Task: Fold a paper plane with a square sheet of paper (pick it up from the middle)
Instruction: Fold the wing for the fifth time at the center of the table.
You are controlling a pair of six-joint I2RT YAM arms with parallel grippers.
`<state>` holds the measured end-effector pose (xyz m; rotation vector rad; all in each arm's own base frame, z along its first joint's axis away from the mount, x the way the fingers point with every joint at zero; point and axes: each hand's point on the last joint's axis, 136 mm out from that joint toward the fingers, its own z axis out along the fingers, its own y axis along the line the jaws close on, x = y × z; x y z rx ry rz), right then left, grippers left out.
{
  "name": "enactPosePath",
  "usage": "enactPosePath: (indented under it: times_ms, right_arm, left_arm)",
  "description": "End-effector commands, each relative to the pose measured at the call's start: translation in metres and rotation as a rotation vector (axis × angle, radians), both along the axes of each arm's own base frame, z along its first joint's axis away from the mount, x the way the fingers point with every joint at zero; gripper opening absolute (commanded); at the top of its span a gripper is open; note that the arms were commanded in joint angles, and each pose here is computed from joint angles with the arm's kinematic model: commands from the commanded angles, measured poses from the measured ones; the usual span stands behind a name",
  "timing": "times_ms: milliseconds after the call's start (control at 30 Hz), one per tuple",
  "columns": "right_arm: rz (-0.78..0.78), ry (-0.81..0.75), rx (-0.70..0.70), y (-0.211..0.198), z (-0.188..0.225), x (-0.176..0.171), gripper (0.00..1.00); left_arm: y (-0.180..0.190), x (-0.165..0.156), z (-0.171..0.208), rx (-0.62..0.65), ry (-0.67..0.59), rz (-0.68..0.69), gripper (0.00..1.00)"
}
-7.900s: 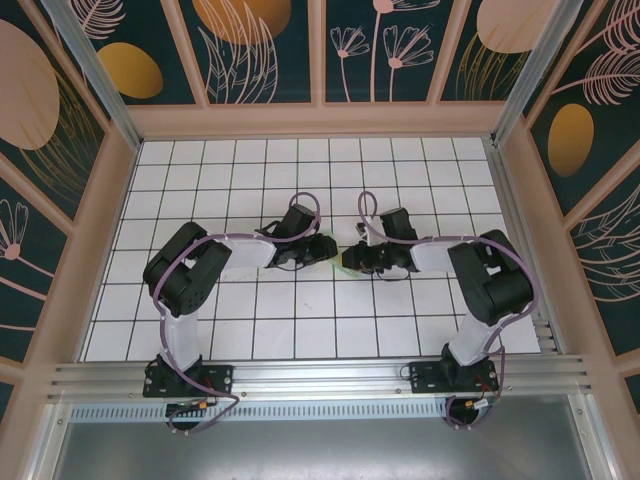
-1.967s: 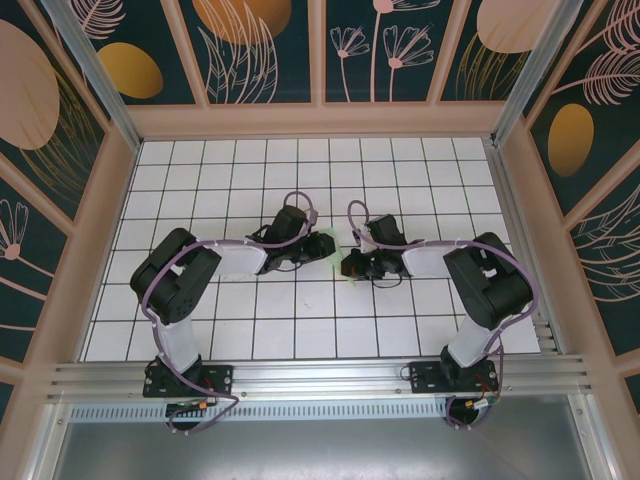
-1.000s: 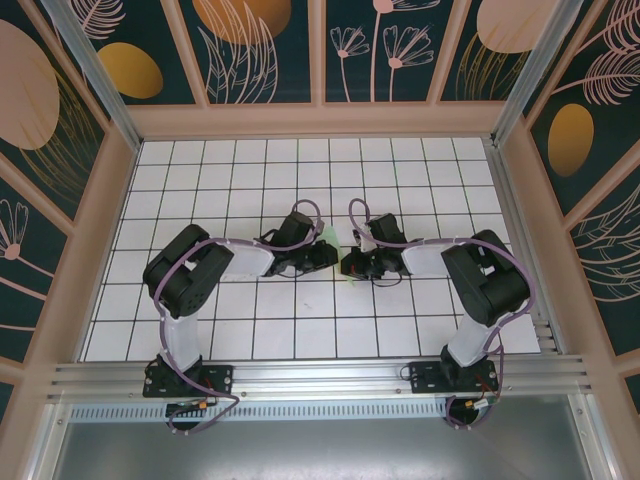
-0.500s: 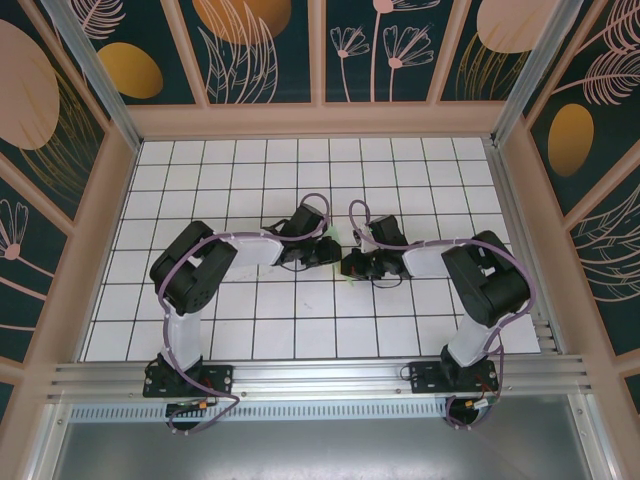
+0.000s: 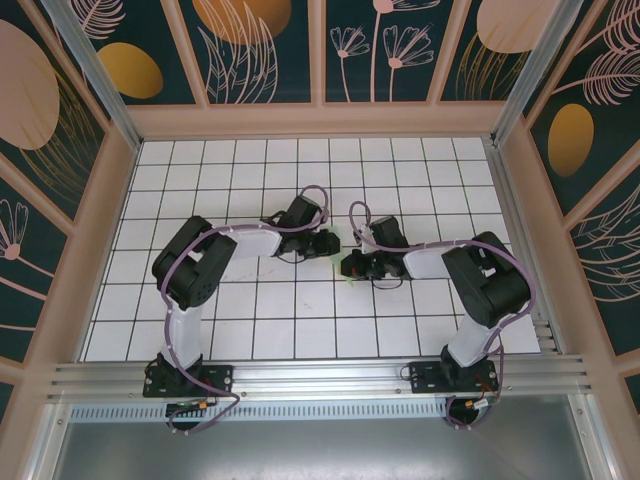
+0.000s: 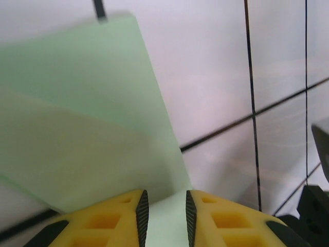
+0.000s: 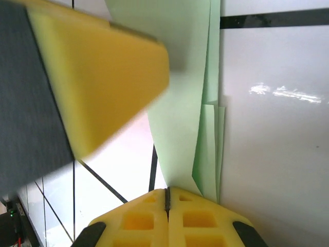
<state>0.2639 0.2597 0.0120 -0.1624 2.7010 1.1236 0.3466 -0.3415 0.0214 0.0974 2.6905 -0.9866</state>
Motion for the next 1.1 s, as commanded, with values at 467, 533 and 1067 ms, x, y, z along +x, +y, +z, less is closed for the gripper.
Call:
enactPosePath:
  times_ms: [467, 533, 1067]
  right_arm:
    - [0.004, 0.274, -0.282, -0.056, -0.072, -0.071, 0.00]
    - [0.004, 0.274, -0.282, -0.056, -0.072, -0.071, 0.00]
    - [0.007, 0.277, -0.295, -0.059, -0.074, -0.073, 0.00]
  left_arm:
    - [0.043, 0.061, -0.016, 0.137, -0.112, 0.036, 0.34]
    - [0.045, 0.063, -0.018, 0.142, -0.114, 0.031, 0.35]
    - [0.076, 0.094, -0.019, 0.213, -0.151, 0.084, 0.35]
